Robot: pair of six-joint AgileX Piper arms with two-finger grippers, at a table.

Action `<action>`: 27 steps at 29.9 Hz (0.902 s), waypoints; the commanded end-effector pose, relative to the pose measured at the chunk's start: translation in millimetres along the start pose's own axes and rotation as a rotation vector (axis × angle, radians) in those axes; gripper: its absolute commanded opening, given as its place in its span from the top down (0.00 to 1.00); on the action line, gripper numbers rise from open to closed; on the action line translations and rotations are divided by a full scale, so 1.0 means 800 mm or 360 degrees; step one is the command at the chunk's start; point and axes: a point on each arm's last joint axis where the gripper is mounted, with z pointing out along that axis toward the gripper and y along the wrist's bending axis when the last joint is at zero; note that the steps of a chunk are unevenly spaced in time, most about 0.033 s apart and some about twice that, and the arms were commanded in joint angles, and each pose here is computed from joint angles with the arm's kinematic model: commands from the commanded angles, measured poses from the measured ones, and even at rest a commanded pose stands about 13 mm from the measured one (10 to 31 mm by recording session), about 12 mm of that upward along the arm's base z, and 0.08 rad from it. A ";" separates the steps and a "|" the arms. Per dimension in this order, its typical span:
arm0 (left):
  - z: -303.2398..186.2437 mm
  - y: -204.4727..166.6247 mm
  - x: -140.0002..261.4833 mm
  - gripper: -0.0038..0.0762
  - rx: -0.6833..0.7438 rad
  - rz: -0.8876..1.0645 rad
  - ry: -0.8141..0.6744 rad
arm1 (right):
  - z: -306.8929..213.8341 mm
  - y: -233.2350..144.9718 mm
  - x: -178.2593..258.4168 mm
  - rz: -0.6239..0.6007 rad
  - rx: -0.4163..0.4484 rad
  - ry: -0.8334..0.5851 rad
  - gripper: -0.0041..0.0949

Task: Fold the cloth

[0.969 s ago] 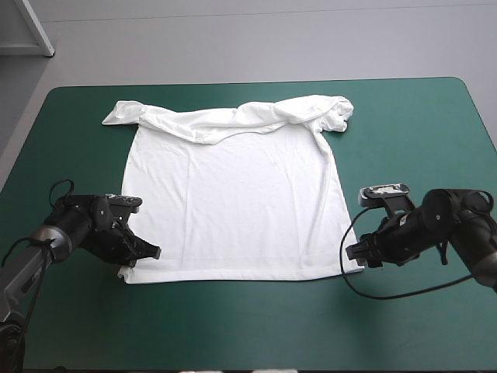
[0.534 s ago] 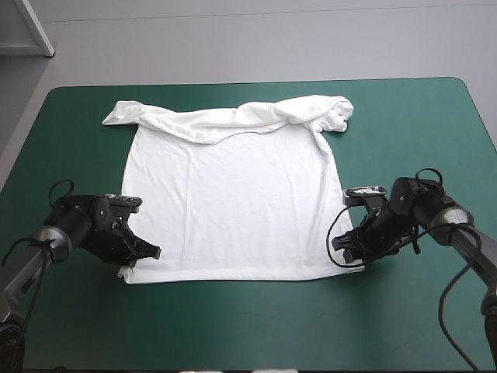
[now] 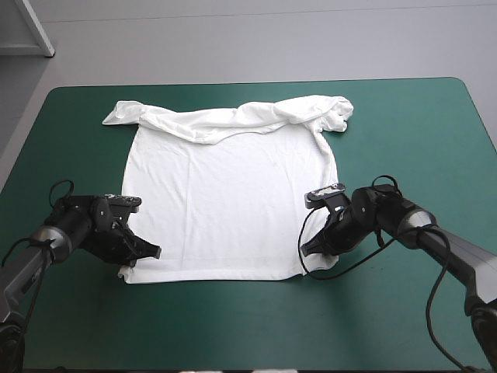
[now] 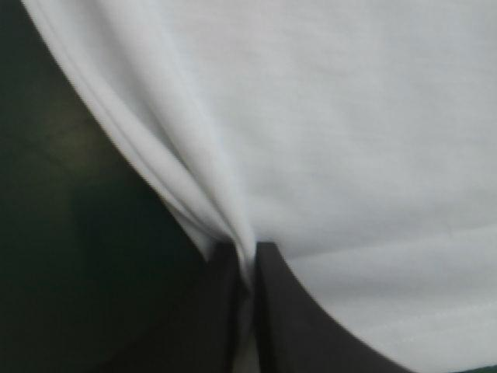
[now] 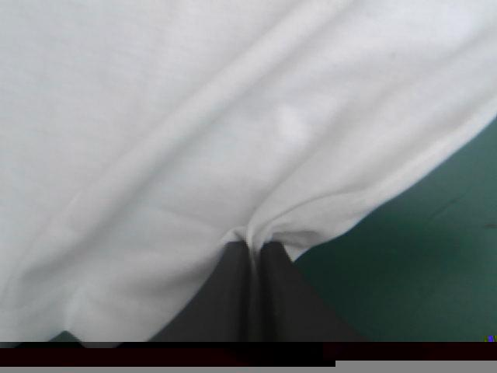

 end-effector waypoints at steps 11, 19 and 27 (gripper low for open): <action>-0.094 -0.005 -0.052 0.93 -0.0023 -0.0002 -0.0606 | -0.118 0.004 -0.051 -0.0100 0.0260 -0.0570 0.98; -0.273 -0.014 -0.082 0.93 -0.0073 0.0111 -0.1118 | -0.286 0.028 -0.092 -0.0130 0.0306 -0.1086 0.98; -0.473 -0.026 -0.036 0.93 -0.0244 0.0224 -0.1905 | -0.477 0.056 -0.068 -0.0210 0.0377 -0.1817 0.98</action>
